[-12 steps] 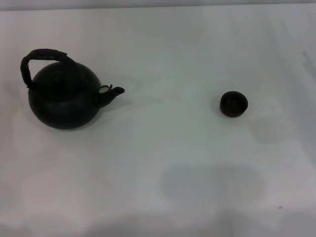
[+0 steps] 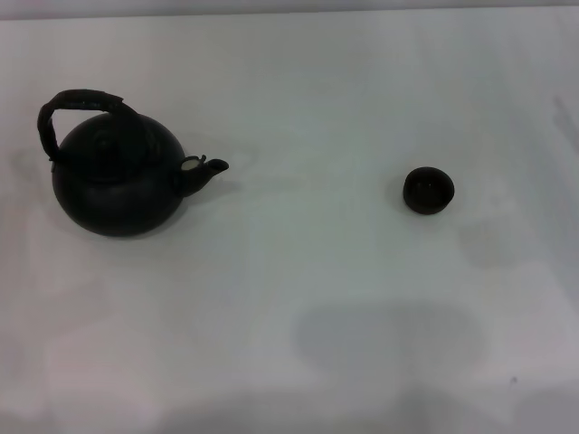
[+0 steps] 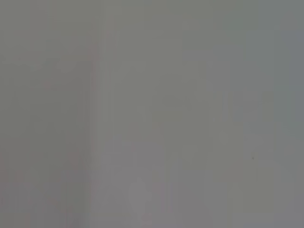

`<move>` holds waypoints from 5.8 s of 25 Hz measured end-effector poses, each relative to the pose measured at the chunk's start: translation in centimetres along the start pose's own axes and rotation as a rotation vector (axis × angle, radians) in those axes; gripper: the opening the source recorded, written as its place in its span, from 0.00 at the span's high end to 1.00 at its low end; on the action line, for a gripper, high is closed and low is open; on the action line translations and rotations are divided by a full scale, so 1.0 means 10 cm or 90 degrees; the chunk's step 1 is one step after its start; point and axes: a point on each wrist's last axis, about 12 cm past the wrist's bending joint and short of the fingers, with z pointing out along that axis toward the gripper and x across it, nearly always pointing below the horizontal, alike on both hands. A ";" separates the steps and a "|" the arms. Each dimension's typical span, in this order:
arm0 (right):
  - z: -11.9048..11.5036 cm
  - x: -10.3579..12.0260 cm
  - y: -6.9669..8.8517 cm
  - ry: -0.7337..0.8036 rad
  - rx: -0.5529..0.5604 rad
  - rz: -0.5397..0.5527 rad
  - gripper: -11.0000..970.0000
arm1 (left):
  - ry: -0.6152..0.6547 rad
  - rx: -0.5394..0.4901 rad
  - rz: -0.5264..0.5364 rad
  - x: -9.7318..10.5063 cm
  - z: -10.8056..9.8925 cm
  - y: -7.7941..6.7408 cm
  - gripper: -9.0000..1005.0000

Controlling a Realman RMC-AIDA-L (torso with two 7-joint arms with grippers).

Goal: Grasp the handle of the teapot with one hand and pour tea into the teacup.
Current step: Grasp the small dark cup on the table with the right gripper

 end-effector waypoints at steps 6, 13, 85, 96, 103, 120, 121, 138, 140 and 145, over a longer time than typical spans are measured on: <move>-0.01 0.00 0.00 -0.003 0.000 -0.018 0.13 | -0.013 0.005 -0.005 -0.02 0.01 -0.02 0.39; -0.02 0.00 0.00 -0.006 0.003 -0.030 0.13 | -0.027 0.011 -0.014 -0.04 -0.02 -0.06 0.39; 0.62 -0.47 0.60 0.364 -0.589 -0.081 0.13 | 0.028 0.061 0.021 0.04 -0.14 -0.02 0.39; 0.72 -0.39 0.71 0.388 -0.580 -0.137 0.13 | 0.030 0.061 0.017 0.05 -0.14 -0.03 0.39; 0.75 -0.31 0.76 0.416 -0.573 -0.172 0.13 | 0.032 0.062 0.015 0.06 -0.16 -0.04 0.39; 0.79 -0.22 0.79 0.449 -0.555 -0.203 0.15 | 0.033 0.063 0.013 0.06 -0.15 -0.05 0.39; 0.80 -0.21 0.79 0.453 -0.555 -0.203 0.15 | 0.033 0.063 0.013 0.06 -0.15 -0.05 0.39; 0.79 -0.14 0.80 0.482 -0.547 -0.215 0.17 | 0.031 0.064 0.013 0.06 -0.14 -0.05 0.39; 0.79 -0.13 0.79 0.483 -0.545 -0.216 0.17 | 0.032 0.065 0.012 0.06 -0.14 -0.06 0.39; 0.78 -0.11 0.80 0.486 -0.545 -0.222 0.17 | 0.036 0.070 0.012 0.07 -0.17 -0.06 0.39</move>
